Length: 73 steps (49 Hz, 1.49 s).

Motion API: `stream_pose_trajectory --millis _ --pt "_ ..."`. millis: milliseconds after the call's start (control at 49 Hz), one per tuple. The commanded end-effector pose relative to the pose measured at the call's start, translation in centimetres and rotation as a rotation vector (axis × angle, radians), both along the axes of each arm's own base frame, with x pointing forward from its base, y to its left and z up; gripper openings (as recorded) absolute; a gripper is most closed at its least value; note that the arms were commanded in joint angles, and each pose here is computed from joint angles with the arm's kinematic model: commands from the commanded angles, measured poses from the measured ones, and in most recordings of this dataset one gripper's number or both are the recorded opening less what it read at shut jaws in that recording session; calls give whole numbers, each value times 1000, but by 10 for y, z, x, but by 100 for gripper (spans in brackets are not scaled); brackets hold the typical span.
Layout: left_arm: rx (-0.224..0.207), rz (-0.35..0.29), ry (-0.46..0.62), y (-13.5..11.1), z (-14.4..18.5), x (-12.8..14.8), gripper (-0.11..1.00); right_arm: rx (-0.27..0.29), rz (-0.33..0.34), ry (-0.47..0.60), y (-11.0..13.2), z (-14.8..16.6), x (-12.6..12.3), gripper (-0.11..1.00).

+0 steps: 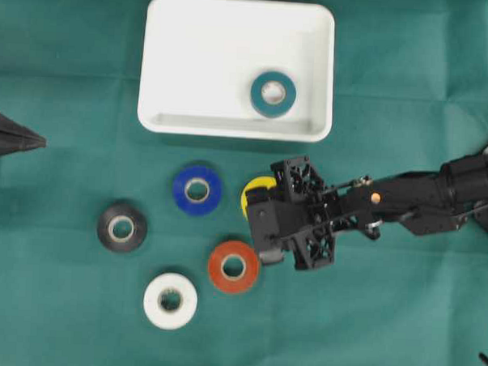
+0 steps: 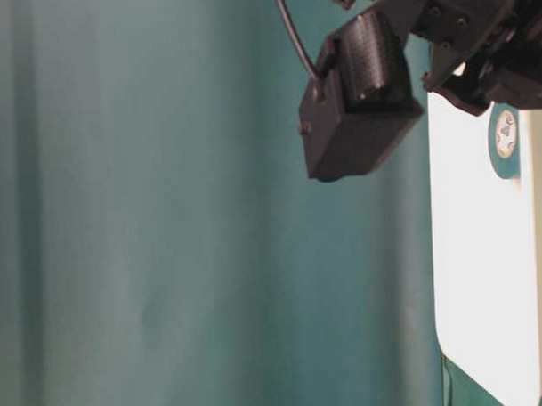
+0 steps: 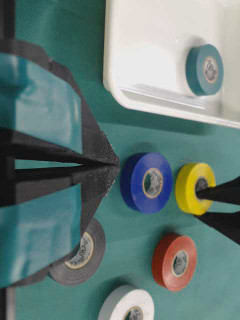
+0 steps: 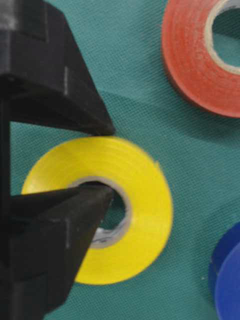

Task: Put the tape into the white case with the right arm.
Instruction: 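Grip the yellow roll through its hole and lift it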

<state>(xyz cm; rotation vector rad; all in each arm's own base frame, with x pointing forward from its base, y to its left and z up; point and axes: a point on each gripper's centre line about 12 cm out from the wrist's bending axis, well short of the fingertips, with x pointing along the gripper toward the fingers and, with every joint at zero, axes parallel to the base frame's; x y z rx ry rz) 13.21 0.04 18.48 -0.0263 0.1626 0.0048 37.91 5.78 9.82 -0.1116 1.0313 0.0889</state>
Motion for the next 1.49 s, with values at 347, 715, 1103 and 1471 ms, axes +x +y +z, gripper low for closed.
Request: stream_pose_trajectory --millis 347,715,1103,1471 --pt "-1 3 -8 0 4 1 0 -2 -13 -57 -1 40 5 3" --pt "-1 3 -8 0 4 1 0 -9 -28 -67 -3 62 0 3" --pt "0 3 -6 0 3 1 0 -8 -127 -102 -40 75 13 3" --pt "0 5 -3 1 2 1 0 -26 -334 -153 -126 92 16 3"
